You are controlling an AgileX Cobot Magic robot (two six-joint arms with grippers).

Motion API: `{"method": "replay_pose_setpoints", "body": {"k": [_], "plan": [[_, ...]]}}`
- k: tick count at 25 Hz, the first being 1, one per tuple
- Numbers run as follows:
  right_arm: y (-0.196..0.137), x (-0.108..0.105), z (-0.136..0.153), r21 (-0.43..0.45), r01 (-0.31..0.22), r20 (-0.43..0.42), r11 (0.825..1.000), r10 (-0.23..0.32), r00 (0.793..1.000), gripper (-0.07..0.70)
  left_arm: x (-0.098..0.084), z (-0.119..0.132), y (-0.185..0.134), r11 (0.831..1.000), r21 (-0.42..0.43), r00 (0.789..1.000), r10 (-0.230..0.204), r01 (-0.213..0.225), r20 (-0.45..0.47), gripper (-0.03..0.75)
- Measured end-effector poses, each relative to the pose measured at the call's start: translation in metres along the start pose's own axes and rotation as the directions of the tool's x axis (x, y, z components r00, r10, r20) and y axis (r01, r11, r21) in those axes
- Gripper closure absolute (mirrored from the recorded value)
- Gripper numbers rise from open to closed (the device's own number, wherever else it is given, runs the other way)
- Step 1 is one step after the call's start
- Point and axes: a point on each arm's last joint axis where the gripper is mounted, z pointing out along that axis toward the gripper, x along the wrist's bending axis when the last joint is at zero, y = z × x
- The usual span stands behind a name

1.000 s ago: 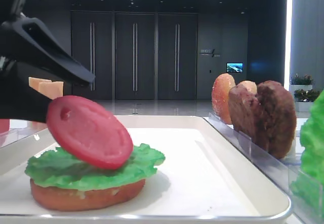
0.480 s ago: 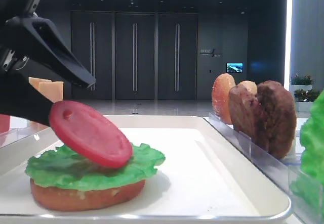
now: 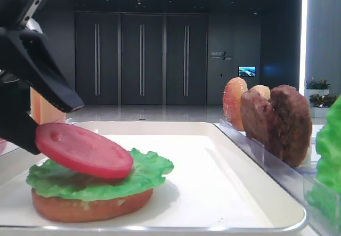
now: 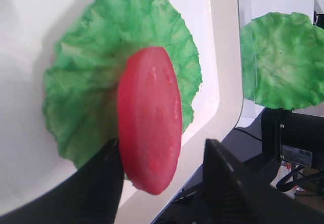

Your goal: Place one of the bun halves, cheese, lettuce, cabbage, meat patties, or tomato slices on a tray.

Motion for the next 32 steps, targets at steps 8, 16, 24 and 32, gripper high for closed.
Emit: {"method": "replay_pose_setpoints", "body": {"k": [8, 16, 24, 32], "plan": [[0.000, 0.000, 0.000, 0.000, 0.000, 0.000, 1.000, 0.000, 1.000, 0.365, -0.007, -0.012, 0.024, 1.000, 0.008, 0.997, -0.007, 0.007, -0.078, 0.328], [0.000, 0.000, 0.000, 0.000, 0.000, 0.000, 1.000, 0.000, 1.000, 0.365, -0.016, -0.024, 0.035, 0.994, 0.105, 0.991, 0.015, -0.001, -0.130, 0.328], [0.000, 0.000, 0.000, 0.000, 0.000, 0.000, 1.000, 0.000, 1.000, 0.365, -0.043, -0.068, 0.069, 0.997, 0.051, 0.947, 0.079, -0.066, -0.312, 0.328], [0.000, 0.000, 0.000, 0.000, 0.000, 0.000, 1.000, 0.000, 1.000, 0.365, -0.055, -0.122, 0.092, 0.995, 0.054, 0.768, 0.100, -0.086, -0.633, 0.328]]}}
